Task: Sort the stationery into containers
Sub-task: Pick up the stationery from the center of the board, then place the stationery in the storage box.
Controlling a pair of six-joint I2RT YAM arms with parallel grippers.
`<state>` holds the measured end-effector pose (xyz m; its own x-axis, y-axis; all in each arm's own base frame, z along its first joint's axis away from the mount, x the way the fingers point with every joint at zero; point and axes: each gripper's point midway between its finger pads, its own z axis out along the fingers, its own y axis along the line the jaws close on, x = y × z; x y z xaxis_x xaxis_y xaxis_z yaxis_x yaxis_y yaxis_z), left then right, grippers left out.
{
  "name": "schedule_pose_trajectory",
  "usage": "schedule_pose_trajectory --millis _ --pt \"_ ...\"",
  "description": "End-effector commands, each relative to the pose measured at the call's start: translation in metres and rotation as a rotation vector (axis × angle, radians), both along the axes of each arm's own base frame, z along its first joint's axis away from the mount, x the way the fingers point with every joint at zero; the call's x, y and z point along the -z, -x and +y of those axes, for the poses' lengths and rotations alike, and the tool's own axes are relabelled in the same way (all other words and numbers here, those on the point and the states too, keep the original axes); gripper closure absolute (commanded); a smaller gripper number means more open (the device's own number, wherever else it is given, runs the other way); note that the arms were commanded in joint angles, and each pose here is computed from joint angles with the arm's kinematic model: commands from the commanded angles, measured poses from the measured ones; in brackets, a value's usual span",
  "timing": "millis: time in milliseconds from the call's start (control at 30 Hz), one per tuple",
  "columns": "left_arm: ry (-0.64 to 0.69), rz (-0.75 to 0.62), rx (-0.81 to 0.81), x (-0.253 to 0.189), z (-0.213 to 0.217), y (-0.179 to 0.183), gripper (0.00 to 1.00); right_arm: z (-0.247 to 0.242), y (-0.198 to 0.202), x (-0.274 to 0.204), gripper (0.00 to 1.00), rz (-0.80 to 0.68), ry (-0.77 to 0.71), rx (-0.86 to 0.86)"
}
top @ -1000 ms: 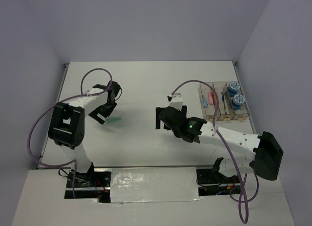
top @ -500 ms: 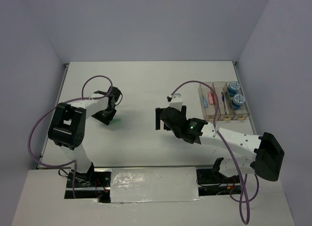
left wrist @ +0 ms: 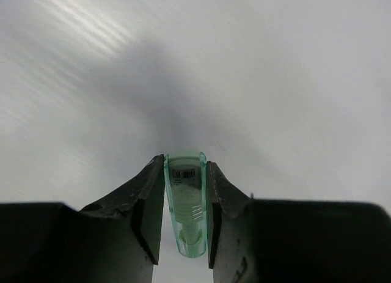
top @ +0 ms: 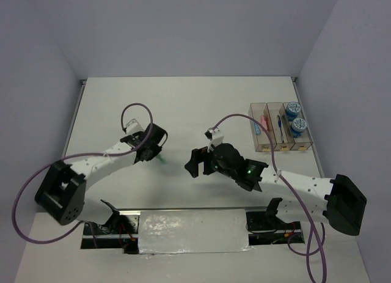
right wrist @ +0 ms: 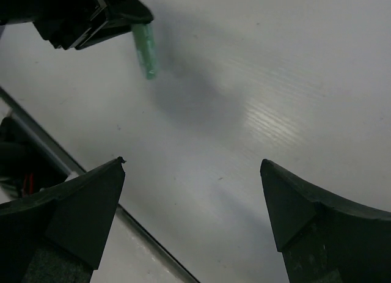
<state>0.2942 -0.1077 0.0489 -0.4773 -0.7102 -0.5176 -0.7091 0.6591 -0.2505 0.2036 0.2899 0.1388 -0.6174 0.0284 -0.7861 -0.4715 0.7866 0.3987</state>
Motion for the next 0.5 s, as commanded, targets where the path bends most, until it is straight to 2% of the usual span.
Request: schedule_pose_trajectory --millis 0,100,200,267,333,467 --pt "0.049 -0.24 0.231 -0.068 -0.054 -0.005 1.0 0.028 0.006 -0.052 0.0 -0.117 -0.233 -0.127" --pt "0.105 -0.31 0.346 -0.091 -0.084 0.007 1.0 0.031 0.008 -0.059 0.02 -0.136 -0.266 -0.162" --pt "0.161 -0.384 0.428 -0.116 -0.107 0.019 1.0 0.038 0.015 -0.07 0.08 -0.153 -0.308 -0.222" --pt "0.18 -0.406 0.462 -0.125 -0.118 0.025 1.0 0.038 0.015 -0.075 0.11 -0.175 -0.335 -0.223" --pt "0.203 -0.437 0.494 -0.135 -0.128 0.03 1.0 0.033 0.014 -0.078 0.19 -0.195 -0.351 -0.206" --pt "0.248 -0.491 0.547 -0.151 -0.146 0.041 1.0 0.029 0.012 -0.081 0.24 -0.209 -0.366 -0.181"
